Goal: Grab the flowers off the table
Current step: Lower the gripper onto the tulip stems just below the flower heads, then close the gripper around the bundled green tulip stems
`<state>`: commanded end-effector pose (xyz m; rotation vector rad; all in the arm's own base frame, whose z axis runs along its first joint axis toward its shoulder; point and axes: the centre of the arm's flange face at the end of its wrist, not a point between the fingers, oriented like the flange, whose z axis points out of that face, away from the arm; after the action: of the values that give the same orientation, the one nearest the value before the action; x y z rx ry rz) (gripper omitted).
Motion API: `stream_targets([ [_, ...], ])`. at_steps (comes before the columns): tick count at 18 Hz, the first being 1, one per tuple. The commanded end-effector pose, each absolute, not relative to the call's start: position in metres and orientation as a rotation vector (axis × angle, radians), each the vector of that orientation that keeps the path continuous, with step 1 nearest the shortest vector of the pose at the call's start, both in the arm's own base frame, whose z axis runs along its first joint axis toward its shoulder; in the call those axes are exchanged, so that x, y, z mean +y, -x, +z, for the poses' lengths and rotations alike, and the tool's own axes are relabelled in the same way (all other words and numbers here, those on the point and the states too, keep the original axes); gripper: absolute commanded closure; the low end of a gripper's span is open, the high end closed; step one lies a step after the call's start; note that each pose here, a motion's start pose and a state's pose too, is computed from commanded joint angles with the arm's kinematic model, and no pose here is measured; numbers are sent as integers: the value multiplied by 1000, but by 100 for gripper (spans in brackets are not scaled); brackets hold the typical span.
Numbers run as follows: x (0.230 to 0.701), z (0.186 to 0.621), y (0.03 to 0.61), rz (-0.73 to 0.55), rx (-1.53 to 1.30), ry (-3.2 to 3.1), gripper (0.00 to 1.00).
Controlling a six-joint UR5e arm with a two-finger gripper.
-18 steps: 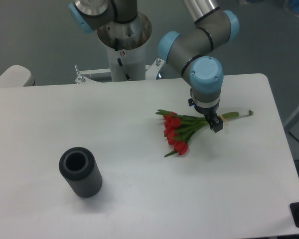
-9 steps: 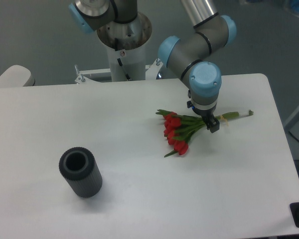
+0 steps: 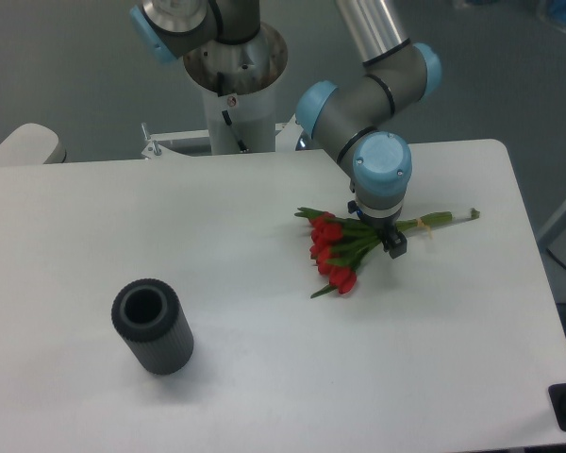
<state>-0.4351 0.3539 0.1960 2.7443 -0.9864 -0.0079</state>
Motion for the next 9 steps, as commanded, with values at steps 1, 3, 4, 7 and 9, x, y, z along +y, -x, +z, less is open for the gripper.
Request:
stream_targets([
  [1,354,196,435,-8,-984,-2745,0],
  [3,352,192,432,6,-976,-2748,0],
  [4,353,192,432,6,-973,-2749,0],
  [7,353,187,430,16,-973,-2751,0],
  [9,355,186,428,25,-978,-2766,0],
])
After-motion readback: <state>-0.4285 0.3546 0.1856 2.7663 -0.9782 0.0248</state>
